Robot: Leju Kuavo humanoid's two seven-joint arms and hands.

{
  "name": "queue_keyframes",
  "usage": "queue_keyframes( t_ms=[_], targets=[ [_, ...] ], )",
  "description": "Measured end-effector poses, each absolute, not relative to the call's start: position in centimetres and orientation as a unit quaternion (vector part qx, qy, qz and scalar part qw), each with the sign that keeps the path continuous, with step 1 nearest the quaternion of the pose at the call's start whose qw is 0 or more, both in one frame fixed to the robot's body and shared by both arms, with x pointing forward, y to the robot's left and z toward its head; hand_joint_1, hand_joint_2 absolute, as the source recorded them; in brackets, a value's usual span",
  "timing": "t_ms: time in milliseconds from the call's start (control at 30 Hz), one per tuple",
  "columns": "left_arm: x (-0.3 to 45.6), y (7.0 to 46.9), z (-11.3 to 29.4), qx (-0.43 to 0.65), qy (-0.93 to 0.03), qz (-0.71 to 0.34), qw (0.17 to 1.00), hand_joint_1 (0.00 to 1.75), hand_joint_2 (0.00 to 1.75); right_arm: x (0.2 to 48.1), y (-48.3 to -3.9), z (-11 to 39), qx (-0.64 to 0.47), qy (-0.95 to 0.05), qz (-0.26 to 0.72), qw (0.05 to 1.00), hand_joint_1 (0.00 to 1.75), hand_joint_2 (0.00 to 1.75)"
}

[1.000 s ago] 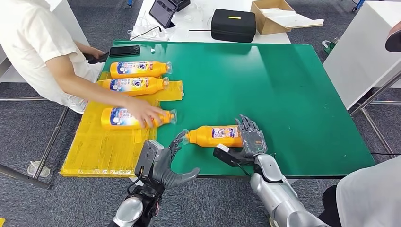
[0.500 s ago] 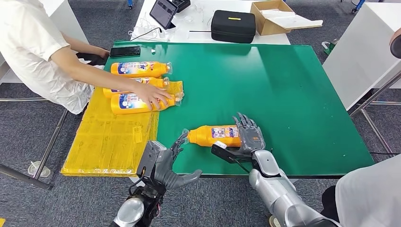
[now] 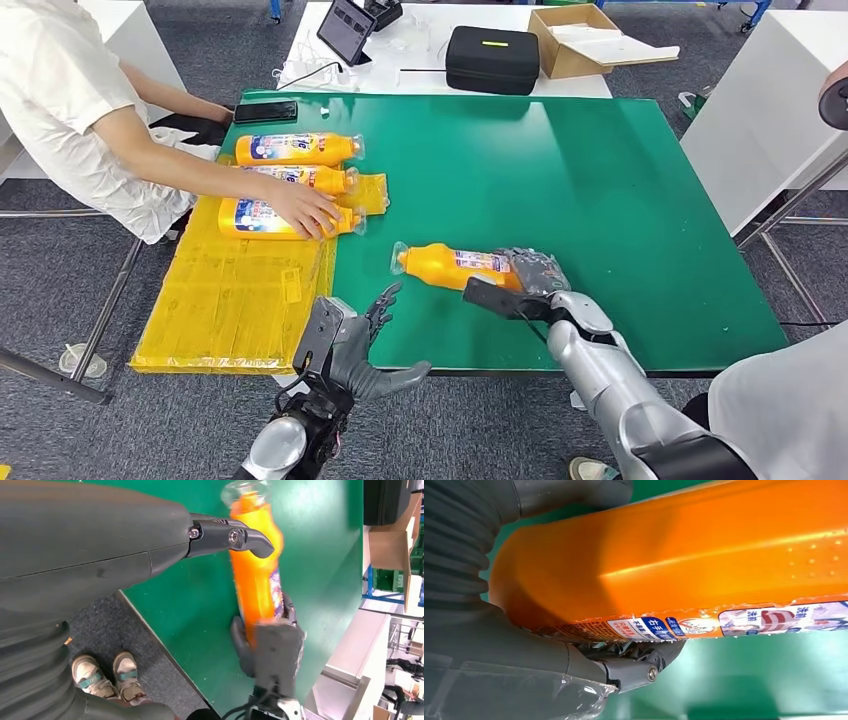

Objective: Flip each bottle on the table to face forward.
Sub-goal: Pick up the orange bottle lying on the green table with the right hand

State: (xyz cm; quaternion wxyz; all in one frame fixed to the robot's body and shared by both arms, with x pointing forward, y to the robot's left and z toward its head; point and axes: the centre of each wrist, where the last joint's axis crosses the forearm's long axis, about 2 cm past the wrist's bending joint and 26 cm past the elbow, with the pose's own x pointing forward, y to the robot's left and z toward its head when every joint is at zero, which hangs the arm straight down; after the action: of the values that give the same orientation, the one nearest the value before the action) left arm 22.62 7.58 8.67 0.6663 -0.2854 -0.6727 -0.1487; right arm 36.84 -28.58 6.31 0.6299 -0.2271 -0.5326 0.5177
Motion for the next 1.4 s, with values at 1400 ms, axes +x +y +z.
queue_keyframes(
  t_ms=[1400],
  targets=[
    [22.1,7.5,7.7,-0.347,-0.605,0.114,0.707,0.00,1.75,29.0,-19.7,5.5,0.063,-0.731,0.287,0.616,1.75,1.75]
  ],
)
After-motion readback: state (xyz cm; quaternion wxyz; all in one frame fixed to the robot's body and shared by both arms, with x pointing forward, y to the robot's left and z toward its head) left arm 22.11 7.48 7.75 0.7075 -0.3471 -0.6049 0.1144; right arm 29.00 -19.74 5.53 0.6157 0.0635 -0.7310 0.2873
